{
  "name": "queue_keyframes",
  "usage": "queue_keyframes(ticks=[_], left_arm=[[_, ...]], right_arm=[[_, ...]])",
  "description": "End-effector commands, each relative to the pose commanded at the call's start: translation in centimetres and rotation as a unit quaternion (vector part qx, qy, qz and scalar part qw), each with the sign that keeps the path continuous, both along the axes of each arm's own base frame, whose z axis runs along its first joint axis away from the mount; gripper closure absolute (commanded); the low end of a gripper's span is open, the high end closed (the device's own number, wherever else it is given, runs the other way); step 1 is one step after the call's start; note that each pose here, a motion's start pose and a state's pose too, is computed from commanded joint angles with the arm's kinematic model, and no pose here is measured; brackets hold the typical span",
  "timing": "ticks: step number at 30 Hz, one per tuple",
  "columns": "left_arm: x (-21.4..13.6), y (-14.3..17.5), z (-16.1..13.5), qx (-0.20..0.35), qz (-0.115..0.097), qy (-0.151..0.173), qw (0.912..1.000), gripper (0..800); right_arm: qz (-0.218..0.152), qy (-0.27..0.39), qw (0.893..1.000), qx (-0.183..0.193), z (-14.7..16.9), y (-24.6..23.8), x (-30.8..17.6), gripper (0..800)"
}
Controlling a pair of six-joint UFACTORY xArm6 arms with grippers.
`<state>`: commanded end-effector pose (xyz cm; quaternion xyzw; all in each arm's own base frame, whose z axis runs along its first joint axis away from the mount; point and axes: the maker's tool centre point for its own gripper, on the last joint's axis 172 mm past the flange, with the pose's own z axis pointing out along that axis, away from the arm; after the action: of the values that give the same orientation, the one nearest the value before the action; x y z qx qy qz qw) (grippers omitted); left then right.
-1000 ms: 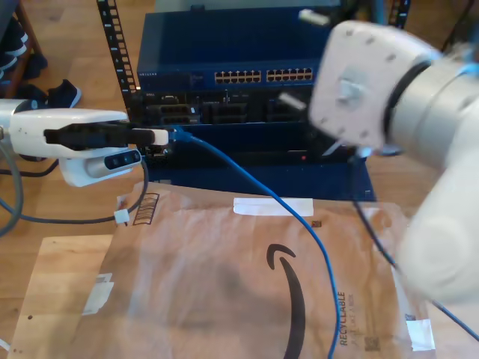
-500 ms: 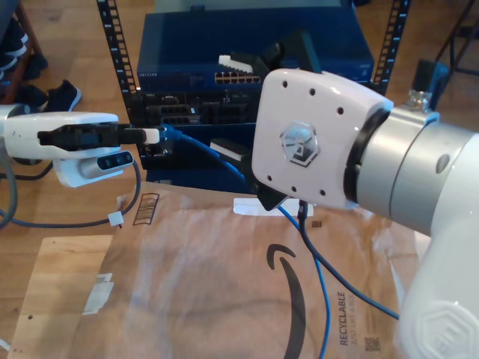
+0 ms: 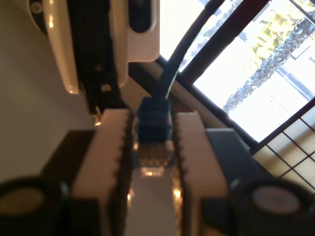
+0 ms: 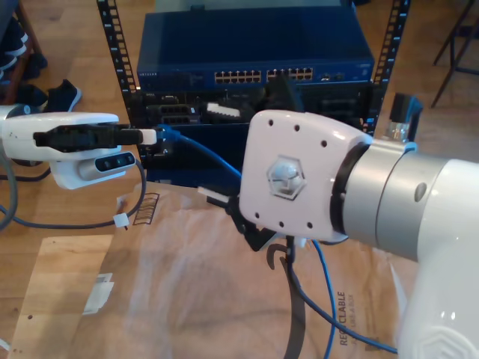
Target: Grab the cable and plug it in
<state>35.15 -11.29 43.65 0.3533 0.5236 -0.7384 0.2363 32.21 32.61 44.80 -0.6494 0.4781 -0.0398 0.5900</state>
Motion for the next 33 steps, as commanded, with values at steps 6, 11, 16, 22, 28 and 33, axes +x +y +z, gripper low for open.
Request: queue_keyframes(ticks=[6, 11, 16, 22, 28, 33], left_arm=[[-1.2, -0.1, 0.9, -0.012, -0.020, -0.003, 0.9997, 786], [-1.6, -0.6, 0.9, -0.014, -0.031, -0.002, 0.9994, 780], [-1.8, -1.0, 0.9, -0.014, -0.038, -0.001, 0.9992, 780], [-1.9, -1.1, 0.7, -0.014, -0.040, 0.002, 0.9991, 780], [-2.2, -1.6, 0.6, -0.015, -0.047, 0.006, 0.9987, 780], [-2.6, -1.6, 0.8, -0.020, -0.055, 0.008, 0.9983, 780]], right_arm=[[0.005, 0.000, 1.000, 0.000, 0.1, 0.5, -0.2, 122], [0.008, 0.001, 1.000, -0.001, 0.3, 1.1, -0.1, 149], [0.015, 0.003, 1.000, -0.004, 0.0, 1.7, -0.4, 186], [0.016, 0.002, 1.000, -0.008, -0.2, 2.0, -0.3, 242], [0.016, 0.000, 1.000, -0.007, 0.0, 2.0, -0.3, 297], [0.013, -0.004, 1.000, -0.004, 0.2, 1.9, -0.2, 353]])
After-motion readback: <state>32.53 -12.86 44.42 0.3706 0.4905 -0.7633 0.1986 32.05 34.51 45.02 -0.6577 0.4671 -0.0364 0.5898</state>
